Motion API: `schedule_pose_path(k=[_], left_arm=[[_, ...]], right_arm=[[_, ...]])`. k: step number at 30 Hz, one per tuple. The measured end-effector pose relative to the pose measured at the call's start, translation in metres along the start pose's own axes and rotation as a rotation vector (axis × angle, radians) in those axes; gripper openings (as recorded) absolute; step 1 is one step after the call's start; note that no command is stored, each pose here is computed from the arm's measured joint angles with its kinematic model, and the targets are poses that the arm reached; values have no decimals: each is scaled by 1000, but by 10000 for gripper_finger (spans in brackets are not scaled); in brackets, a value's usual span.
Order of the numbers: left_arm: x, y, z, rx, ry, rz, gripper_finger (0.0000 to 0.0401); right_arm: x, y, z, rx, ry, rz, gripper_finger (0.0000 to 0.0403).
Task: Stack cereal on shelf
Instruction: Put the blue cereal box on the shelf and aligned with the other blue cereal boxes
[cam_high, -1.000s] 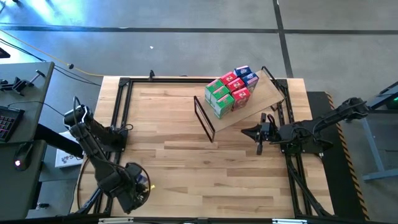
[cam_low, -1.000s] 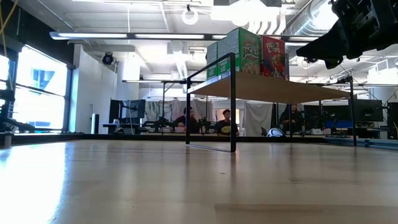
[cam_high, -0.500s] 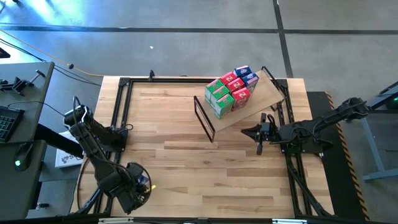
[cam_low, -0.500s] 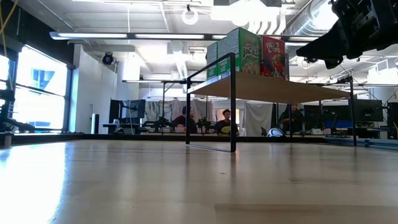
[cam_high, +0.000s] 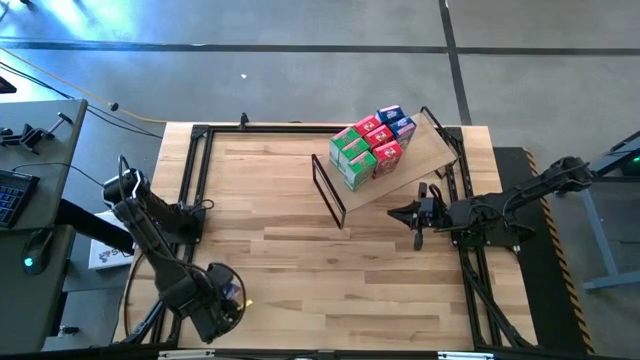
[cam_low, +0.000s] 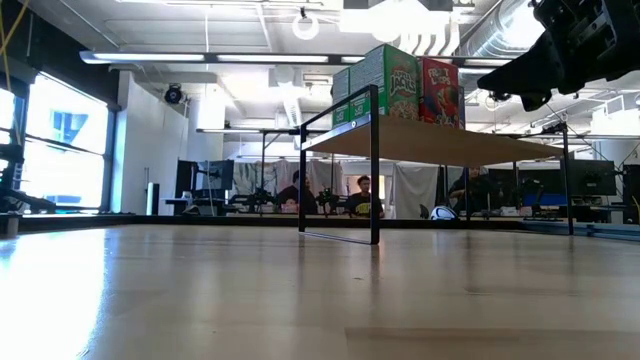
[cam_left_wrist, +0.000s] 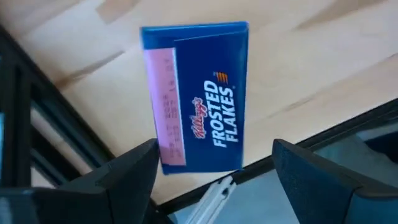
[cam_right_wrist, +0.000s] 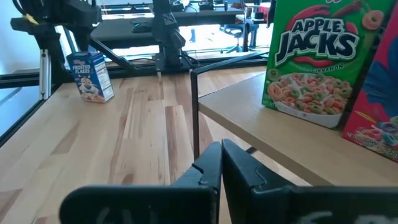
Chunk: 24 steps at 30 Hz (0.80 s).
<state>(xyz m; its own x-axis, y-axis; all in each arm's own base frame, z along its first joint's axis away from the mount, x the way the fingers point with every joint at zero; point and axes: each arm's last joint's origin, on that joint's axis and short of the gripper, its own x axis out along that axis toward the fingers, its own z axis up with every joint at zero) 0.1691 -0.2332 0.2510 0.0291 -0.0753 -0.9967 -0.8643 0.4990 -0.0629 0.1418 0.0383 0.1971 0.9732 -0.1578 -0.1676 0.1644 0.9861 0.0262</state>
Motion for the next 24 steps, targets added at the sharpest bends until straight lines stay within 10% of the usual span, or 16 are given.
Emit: schedule_pose_path(k=[24], left_arm=[[6,-7,18,93,-85,-18,185]], right_arm=[[0,0,0,8,0,1,0]])
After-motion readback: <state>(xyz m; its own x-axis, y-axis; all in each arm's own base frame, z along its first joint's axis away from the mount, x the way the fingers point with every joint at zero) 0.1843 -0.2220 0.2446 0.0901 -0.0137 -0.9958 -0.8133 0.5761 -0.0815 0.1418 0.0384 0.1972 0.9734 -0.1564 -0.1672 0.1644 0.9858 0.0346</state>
